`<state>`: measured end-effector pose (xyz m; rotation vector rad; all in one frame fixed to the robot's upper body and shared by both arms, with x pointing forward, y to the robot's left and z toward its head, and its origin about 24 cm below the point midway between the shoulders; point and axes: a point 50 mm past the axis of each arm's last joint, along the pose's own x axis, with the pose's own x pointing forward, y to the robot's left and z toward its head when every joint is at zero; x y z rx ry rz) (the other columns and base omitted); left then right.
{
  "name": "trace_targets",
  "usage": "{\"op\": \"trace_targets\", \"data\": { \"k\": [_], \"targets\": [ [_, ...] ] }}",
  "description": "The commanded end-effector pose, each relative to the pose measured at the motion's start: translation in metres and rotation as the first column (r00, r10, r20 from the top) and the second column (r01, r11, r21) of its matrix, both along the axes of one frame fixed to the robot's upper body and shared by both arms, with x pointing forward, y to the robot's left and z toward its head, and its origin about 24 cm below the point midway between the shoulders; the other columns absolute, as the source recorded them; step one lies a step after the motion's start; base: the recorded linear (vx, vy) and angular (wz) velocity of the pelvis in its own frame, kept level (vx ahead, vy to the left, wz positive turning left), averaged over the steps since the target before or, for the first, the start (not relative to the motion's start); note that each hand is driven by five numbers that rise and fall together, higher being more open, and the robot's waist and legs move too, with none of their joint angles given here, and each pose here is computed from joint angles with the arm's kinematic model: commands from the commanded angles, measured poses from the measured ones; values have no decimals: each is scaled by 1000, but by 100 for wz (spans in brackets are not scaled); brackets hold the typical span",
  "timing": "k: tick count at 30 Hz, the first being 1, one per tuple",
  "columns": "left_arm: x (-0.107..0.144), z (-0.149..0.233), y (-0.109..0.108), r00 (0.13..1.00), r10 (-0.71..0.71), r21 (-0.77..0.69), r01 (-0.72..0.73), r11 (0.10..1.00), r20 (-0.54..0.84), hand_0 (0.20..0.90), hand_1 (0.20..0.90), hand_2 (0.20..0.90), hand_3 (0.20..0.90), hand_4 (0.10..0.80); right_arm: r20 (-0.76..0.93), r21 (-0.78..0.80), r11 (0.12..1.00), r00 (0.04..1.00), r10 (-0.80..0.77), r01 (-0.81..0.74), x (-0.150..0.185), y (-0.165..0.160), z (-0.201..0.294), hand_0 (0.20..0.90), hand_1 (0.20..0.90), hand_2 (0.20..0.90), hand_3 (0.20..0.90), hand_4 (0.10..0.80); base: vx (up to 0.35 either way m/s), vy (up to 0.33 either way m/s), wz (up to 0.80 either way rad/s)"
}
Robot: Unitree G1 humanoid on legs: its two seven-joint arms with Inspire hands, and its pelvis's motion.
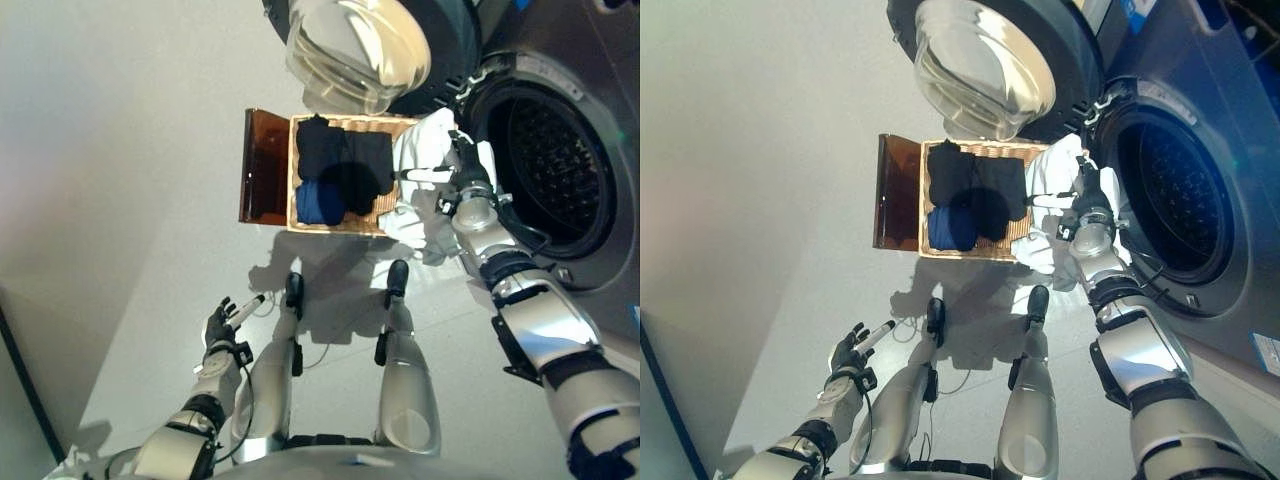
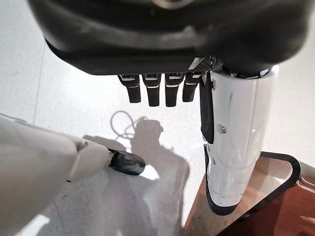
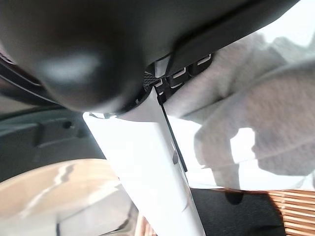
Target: Pick up the clothes and place them into the washing machine
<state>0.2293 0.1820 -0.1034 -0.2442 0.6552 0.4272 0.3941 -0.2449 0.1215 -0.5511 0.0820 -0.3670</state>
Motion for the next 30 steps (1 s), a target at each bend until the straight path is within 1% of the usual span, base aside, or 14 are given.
{"op": "trace_targets", "data": {
  "k": [1, 9, 13, 23, 26, 27, 28, 29, 30],
  "targets": [
    [-1, 7, 26, 997, 58, 77, -61, 995, 41, 900, 900, 900, 900, 800, 147, -63, 998, 989, 17, -8, 15, 5, 55, 900, 900, 900, 900, 800, -38, 13, 11],
    [8, 18, 25, 988, 87, 45, -93, 995, 124, 900, 900, 900, 900, 800, 111, -65, 997, 993, -41, 49, 9, -13, 46, 900, 900, 900, 900, 800, -13, 7, 4],
    [10, 24, 22, 983, 76, 30, -82, 996, 169, 900, 900, 900, 900, 800, 88, -83, 993, 993, -80, 87, 7, -24, 47, 900, 900, 900, 900, 800, -8, 9, 0],
    [15, 35, 16, 968, 63, -7, -63, 998, 243, 900, 900, 900, 900, 800, 93, -123, 984, 989, -116, 127, 7, -32, 58, 900, 900, 900, 900, 800, -2, 4, 0],
    [17, 40, 15, 960, 65, -15, -63, 998, 273, 900, 900, 900, 900, 800, 117, -140, 980, 985, -128, 144, 8, -32, 68, 900, 900, 900, 900, 800, 0, 0, 0],
    [17, 41, 14, 959, 63, -17, -61, 998, 275, 900, 900, 900, 900, 800, 120, -146, 978, 984, -135, 152, 8, -33, 69, 491, 491, 491, 491, 508, 0, 0, 0],
    [17, 41, 14, 959, 62, -17, -59, 998, 278, 900, 900, 900, 900, 800, 130, -153, 975, 982, -140, 159, 8, -34, 73, 216, 216, 216, 216, 312, -2, 22, 4],
    [17, 41, 14, 959, 64, -18, -61, 998, 276, 900, 900, 900, 900, 800, 134, -152, 975, 981, -144, 164, 8, -34, 73, 200, 200, 200, 200, 300, -1, 18, 4],
    [16, 40, 15, 960, 74, -21, -71, 997, 271, 900, 900, 900, 900, 800, 138, -152, 973, 978, -156, 177, 8, -36, 73, 200, 200, 200, 200, 300, 0, 0, 0]
  ]
}}
